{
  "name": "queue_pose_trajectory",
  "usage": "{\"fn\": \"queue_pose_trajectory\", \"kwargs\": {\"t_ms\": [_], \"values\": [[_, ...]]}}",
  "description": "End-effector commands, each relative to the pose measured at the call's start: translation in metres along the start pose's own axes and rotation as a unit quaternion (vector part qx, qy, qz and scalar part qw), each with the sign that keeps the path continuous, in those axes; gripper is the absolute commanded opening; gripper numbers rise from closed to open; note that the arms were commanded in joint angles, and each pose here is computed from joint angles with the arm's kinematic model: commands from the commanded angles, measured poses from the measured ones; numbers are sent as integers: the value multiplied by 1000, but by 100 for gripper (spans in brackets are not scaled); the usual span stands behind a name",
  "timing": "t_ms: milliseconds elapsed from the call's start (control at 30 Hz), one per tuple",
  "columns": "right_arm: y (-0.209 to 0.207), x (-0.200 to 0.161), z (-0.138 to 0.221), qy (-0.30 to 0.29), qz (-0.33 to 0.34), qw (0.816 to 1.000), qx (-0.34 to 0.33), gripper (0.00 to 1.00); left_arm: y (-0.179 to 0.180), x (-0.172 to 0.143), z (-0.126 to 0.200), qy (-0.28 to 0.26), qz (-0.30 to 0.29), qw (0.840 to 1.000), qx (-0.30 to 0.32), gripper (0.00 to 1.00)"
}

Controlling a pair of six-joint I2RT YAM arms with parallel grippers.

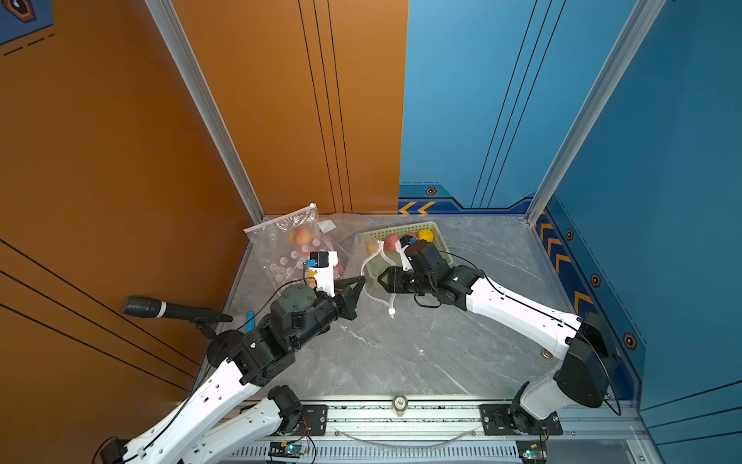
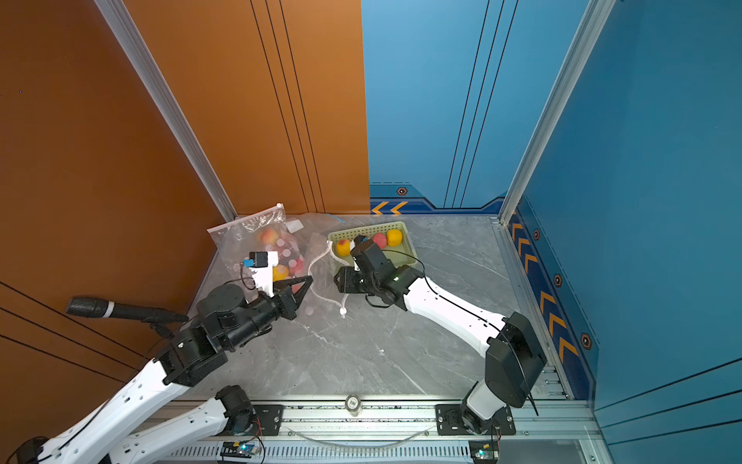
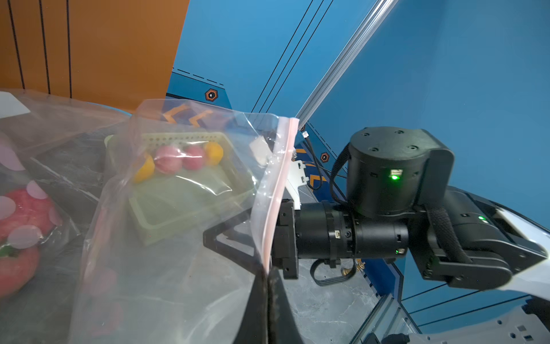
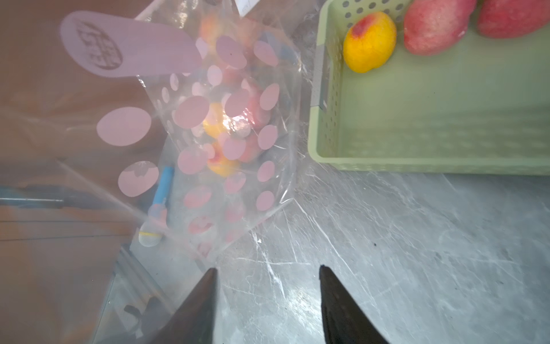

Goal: Place the peach in a zip-top bag and seal the zipper
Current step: Open the zipper of the food storage bag at the center of the board.

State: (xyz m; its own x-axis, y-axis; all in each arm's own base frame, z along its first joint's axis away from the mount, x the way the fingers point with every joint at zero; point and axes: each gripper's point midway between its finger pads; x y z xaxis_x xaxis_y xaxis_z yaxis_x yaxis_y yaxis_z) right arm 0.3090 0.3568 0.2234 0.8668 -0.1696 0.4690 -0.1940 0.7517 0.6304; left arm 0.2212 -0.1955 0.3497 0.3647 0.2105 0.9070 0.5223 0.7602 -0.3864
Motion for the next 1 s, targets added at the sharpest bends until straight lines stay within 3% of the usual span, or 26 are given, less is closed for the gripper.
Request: {"fn": "queue_pose_trajectory", "kwargs": {"t_ms": [0, 167, 333, 400, 567, 733, 967], "values": [[34, -9, 2, 26, 30, 998, 38, 55, -10, 18, 14, -10, -24, 1000, 3, 0], [59, -22, 1, 64, 17, 993, 100, 56, -42, 38, 21, -15, -79, 997, -6, 0], [36, -36, -4, 82, -20, 991, 101, 57, -34, 9, -9, 32, -111, 991, 64, 0], [17, -39, -5, 83, -34, 992, 85, 57, -29, -9, -29, 48, -90, 992, 69, 0], [-35, -39, 8, 51, -41, 998, 5, 61, -32, -51, -83, 84, 40, 996, -7, 0], [-68, -29, 23, 11, -62, 998, -15, 65, -37, -66, -105, 121, 66, 990, -34, 0], [-61, -24, 11, 12, -38, 999, 23, 71, -33, -78, -114, 138, 99, 985, -39, 0]]}}
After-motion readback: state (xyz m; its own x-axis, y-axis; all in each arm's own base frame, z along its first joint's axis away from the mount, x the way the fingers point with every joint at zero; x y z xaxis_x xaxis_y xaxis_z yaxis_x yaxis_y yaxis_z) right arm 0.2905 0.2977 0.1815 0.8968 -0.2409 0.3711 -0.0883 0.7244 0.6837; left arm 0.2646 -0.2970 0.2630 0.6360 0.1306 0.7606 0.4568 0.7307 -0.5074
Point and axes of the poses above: each gripper's point midway between its finger pads, its own z axis back along the fingers, its own y axis along the line the jaws close on, x = y × z, and after that the axes turned 10 degrees about -z, right-handed
